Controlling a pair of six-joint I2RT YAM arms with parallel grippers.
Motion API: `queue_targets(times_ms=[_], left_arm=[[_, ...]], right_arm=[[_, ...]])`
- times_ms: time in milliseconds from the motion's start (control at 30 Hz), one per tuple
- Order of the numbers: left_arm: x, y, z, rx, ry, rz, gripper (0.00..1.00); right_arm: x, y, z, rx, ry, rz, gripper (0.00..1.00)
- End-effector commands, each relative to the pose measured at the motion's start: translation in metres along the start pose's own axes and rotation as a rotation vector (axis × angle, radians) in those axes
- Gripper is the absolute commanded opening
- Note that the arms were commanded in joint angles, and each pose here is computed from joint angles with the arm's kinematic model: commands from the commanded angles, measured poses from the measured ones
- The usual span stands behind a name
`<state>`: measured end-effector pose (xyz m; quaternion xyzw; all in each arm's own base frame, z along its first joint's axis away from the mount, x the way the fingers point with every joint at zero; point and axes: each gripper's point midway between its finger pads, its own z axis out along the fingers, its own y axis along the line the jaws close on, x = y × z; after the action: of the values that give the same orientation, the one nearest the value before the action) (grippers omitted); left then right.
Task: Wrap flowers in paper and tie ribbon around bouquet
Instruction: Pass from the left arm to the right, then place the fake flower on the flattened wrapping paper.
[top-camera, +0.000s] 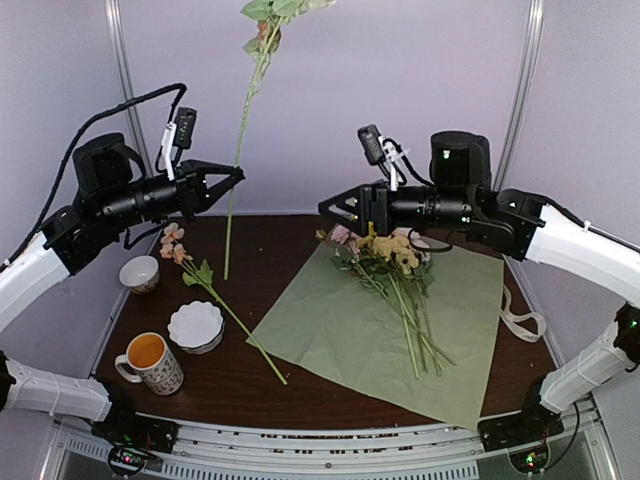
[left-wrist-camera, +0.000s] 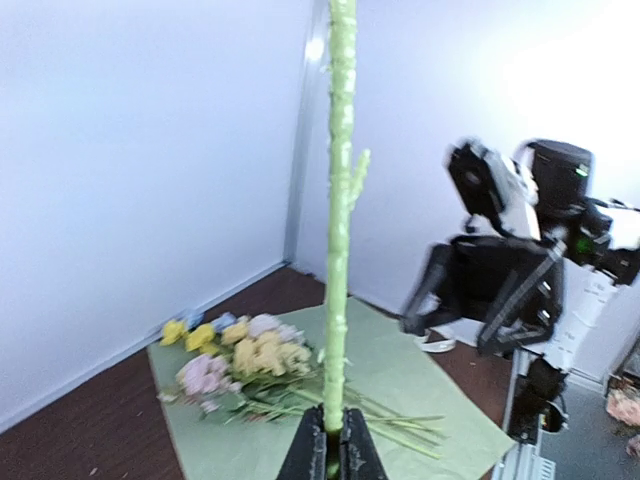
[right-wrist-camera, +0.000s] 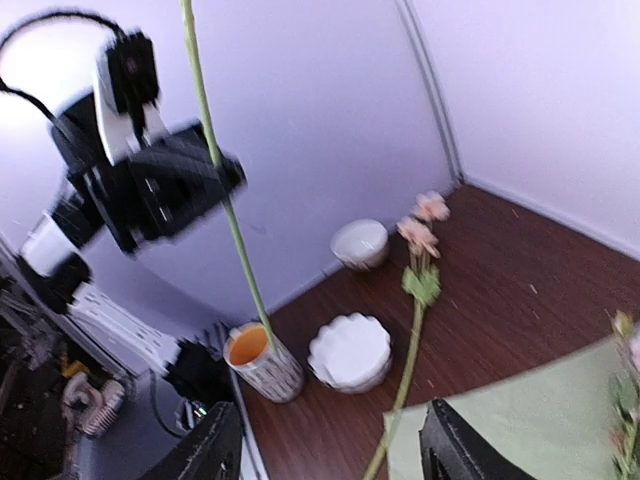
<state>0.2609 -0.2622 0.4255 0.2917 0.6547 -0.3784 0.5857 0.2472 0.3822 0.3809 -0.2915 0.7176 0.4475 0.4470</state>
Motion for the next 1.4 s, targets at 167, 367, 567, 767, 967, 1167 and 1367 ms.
queue_targets(times_ms=[167, 367, 567, 767, 967, 1167, 1367], left_arm=[[-0.008, -0.101, 0.028, 0.343, -0.087, 0.107, 0.00], [0.006, -0.118, 0.038, 0.390, -0.049, 0.123, 0.00], [0.018, -0.111, 0.045, 0.357, 0.002, 0.105, 0.25], [0.027, -0.066, 0.049, 0.096, 0.080, 0.112, 0.92], [0.045, 0.035, 0.036, -0.335, 0.201, 0.002, 0.93], [0.100, 0.148, -0.006, -0.668, 0.386, -0.245, 0.86], [0.158, 0.217, -0.038, -0.835, 0.492, -0.403, 0.78]], right_arm=[[-0.102, 0.099, -0.008, -0.390, -0.336, 0.002, 0.74], [-0.104, 0.087, -0.003, -0.313, -0.345, 0.028, 0.47], [-0.092, 0.051, -0.009, -0.132, -0.314, 0.059, 0.00], [-0.033, -0.068, -0.027, 0.329, -0.030, 0.173, 0.00], [0.087, -0.195, -0.083, 0.916, 0.520, 0.169, 0.00], [0.131, -0.250, -0.097, 1.125, 0.707, 0.147, 0.00], [0.141, -0.300, -0.077, 1.227, 0.711, 0.151, 0.00]])
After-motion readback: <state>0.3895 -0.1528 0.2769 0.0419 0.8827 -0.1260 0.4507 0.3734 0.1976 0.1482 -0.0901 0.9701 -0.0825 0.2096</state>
